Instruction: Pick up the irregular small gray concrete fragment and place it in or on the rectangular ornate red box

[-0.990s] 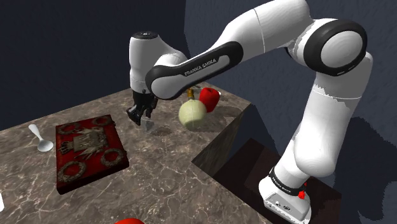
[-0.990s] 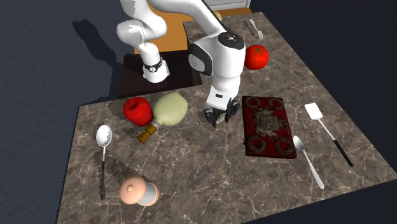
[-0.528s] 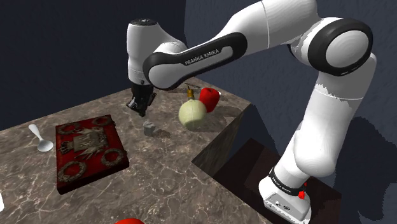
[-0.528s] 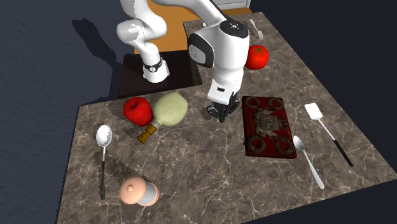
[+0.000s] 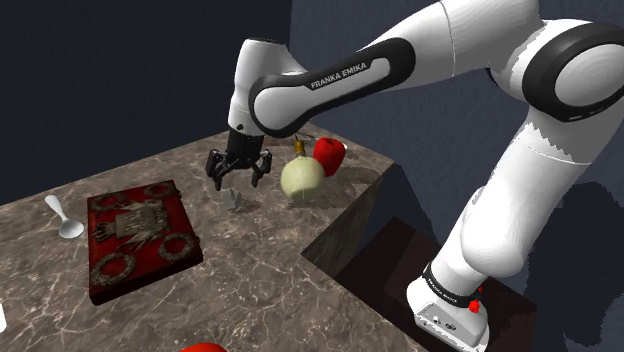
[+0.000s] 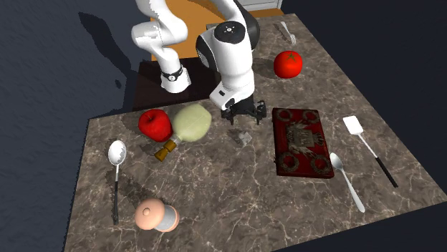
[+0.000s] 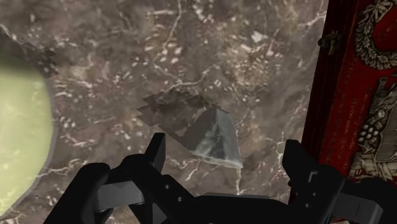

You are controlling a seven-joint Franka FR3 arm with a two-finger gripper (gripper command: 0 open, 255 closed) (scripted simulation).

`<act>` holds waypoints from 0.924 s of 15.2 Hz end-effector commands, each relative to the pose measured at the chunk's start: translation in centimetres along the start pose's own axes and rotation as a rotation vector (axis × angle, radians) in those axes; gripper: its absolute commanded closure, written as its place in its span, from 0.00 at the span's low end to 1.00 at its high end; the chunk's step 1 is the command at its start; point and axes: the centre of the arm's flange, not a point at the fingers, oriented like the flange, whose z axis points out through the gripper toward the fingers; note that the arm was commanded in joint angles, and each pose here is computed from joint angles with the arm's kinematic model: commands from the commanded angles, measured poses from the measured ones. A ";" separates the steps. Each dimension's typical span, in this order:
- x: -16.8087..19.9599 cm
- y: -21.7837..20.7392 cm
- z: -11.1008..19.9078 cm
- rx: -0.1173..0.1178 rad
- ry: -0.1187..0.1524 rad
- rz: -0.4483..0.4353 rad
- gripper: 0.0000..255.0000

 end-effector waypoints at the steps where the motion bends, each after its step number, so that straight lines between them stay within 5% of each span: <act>1: -0.1 0.2 1.0 0.007 -0.004 0.020 0.00; 13: -0.1 0.2 2.9 0.007 -0.004 0.020 0.00; 14: -0.1 0.2 2.9 0.007 -0.004 0.020 1.00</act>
